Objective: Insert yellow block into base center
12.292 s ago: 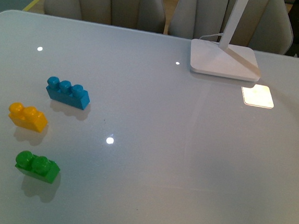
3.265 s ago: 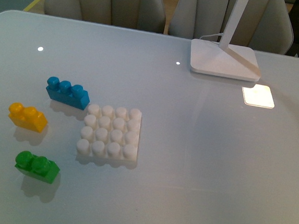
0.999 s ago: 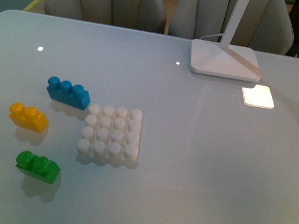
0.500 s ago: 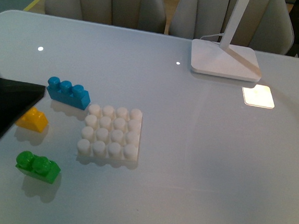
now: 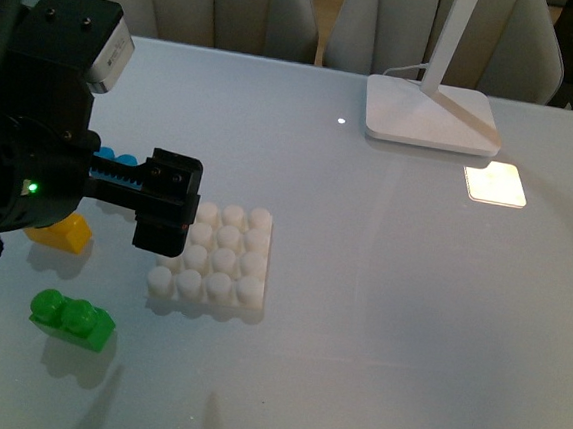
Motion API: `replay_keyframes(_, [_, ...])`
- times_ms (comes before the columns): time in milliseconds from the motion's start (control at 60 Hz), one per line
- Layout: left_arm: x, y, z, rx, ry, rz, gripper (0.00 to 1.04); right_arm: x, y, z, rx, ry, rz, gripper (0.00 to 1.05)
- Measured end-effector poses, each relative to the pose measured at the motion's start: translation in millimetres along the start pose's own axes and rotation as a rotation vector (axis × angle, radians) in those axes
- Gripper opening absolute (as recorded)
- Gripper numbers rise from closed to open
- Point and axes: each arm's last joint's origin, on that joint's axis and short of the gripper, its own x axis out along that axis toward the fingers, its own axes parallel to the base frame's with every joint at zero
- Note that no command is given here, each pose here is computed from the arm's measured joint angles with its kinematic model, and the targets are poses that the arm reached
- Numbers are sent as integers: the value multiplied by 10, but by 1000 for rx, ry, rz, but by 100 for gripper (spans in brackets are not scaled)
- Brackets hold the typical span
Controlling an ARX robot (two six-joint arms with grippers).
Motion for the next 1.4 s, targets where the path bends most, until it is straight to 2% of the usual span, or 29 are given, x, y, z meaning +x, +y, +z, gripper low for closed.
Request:
replay_keyframes(416, [533,106,0,75,58,-101,97,0,0,0,0,0,0,96])
replay_keyframes(666, [777,303,80,65,78,-57,97,0,0,0,0,0,0,96])
replay_keyframes(949, [870,736,220,-19,74,48,97,0,0,1,0,0,0,96])
replay_keyframes(1149, [807,1025,101,-59,88,65,97,0,0,0,0,0,0,96])
replay_keyframes(1399, [724,1203,-78,-66,114,87,97,0,0,1,0,0,0,96])
